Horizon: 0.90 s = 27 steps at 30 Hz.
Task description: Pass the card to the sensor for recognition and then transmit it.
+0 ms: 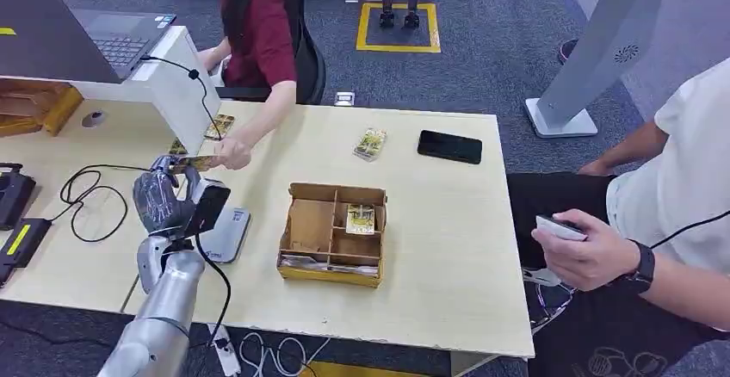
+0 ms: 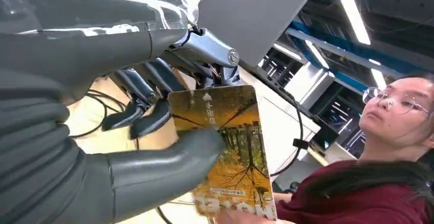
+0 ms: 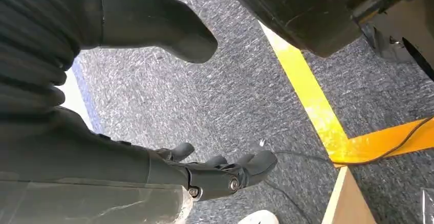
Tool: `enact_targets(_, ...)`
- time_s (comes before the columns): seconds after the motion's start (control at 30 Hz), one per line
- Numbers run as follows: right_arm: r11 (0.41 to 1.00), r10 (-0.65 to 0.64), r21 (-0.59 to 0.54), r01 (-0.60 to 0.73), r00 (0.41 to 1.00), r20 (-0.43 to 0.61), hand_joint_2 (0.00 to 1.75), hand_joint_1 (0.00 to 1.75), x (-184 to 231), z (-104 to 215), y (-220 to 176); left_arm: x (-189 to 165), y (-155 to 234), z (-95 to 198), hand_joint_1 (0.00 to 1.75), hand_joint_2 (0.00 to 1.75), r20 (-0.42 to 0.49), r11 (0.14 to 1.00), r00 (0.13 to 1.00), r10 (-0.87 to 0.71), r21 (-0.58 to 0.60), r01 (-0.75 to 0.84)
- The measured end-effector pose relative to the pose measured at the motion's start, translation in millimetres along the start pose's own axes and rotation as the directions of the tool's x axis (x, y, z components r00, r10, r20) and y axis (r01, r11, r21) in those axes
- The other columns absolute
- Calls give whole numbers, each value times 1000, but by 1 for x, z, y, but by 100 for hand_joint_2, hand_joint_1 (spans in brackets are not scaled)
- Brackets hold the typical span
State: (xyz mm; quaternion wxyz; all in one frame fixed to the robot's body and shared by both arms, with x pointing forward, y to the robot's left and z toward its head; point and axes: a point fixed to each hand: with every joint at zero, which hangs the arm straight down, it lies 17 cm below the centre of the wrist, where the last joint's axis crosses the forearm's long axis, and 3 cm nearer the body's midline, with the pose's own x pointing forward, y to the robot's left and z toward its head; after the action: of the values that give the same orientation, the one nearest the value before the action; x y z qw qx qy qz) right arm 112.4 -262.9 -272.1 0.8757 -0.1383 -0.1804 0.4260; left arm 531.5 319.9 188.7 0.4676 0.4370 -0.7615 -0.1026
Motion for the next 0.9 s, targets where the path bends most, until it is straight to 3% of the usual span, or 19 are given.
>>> enact_targets(0.17, 1000, 1, 0, -1, 1000, 1, 175, 0, 0, 0, 0, -6, 4, 1, 0, 175, -36, 998, 998, 54, 31, -53)
enact_targets(0.33, 1000, -1, -1, 1, 1000, -3, 175, 0, 0, 0, 0, -22, 2, 4, 0, 175, -140, 984, 974, 179, 50, -173)
enact_targets(0.47, 1000, -21, -9, 21, 1000, -11, 175, 0, -2, 0, -2, -18, -21, 7, 0, 175, -186, 958, 946, 265, -65, -281)
enact_targets(0.6, 999, -49, -7, 49, 998, -26, 175, 0, -5, 0, 0, -1, -19, 14, 0, 175, -91, 941, 958, 274, -180, -286)
enact_targets(0.77, 997, -71, 4, 71, 997, -41, 175, 0, -11, 2, 5, 39, 1, 44, 0, 175, 105, 890, 940, 326, -371, -267)
enact_targets(0.9, 995, -103, -10, 103, 994, -43, 175, 0, -12, 2, 2, 72, 16, 81, 0, 175, 299, 890, 920, 254, -445, -101)
